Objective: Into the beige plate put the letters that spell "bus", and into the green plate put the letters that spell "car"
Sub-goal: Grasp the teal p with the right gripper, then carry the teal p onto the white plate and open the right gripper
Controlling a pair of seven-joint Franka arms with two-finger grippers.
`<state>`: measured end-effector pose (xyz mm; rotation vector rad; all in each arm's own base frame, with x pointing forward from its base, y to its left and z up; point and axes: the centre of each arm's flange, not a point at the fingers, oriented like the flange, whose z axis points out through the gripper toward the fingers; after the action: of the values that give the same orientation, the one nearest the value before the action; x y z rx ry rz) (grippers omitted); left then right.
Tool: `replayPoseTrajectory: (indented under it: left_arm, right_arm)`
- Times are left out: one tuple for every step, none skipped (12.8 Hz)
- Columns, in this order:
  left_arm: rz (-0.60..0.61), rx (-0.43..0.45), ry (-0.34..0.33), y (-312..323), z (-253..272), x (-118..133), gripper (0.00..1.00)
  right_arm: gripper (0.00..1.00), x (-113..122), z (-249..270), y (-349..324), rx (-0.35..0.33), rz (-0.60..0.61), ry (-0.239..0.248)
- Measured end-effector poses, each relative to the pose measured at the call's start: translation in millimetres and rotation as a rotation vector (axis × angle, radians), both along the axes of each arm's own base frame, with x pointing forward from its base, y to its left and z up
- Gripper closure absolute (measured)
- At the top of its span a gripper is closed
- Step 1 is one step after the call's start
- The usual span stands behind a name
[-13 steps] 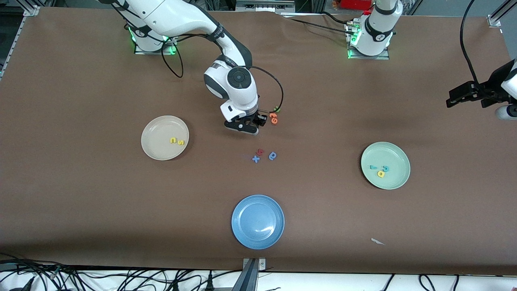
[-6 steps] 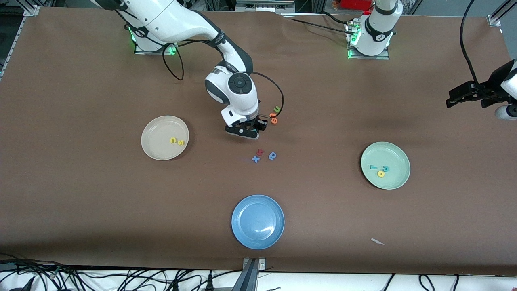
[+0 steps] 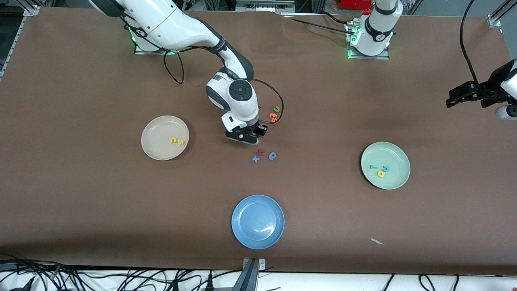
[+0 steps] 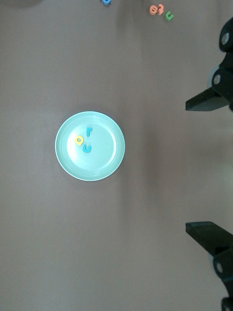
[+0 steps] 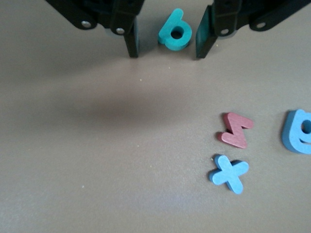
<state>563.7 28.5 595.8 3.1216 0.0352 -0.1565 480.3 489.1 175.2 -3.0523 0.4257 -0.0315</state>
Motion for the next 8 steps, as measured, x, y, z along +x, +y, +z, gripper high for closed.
replayPoseTrajectory:
  left_arm:
    - [0.0, 0.0, 0.0, 0.0, 0.0, 0.0, 0.0]
    - [0.0, 0.0, 0.0, 0.0, 0.0, 0.0, 0.0]
    - [0.0, 0.0, 0.0, 0.0, 0.0, 0.0, 0.0]
    - [0.0, 0.0, 0.0, 0.1, 0.0, 0.0, 0.0]
    - [0.001, 0.0, 0.0, 0.3, 0.0, 0.0, 0.0]
    - [0.001, 0.0, 0.0, 0.5, 0.0, 0.0, 0.0]
    - [0.001, 0.0, 0.0, 0.6, 0.0, 0.0, 0.0]
    - [0.001, 0.0, 0.0, 0.7, 0.0, 0.0, 0.0]
  right_arm:
    - [0.44, -1.2, 0.6, 1.8, 0.001, -0.005, -0.001]
    - [0.44, -3.6, 1.2, 4.8, 0.002, -0.01, -0.001]
    - [0.44, -6.1, 1.7, 7.9, 0.003, -0.012, -0.002]
    - [0.44, -8.0, 2.1, 10.0, 0.004, -0.013, -0.002]
    - [0.44, -8.9, 2.2, 11.0, 0.004, -0.015, -0.002]
    - [0.44, -8.9, 2.2, 11.1, 0.004, -0.017, -0.002]
    - [0.47, -8.8, 2.2, 11.0, 0.004, -0.018, -0.002]
    - [0.48, -8.8, 2.2, 10.9, 0.004, -0.017, -0.003]
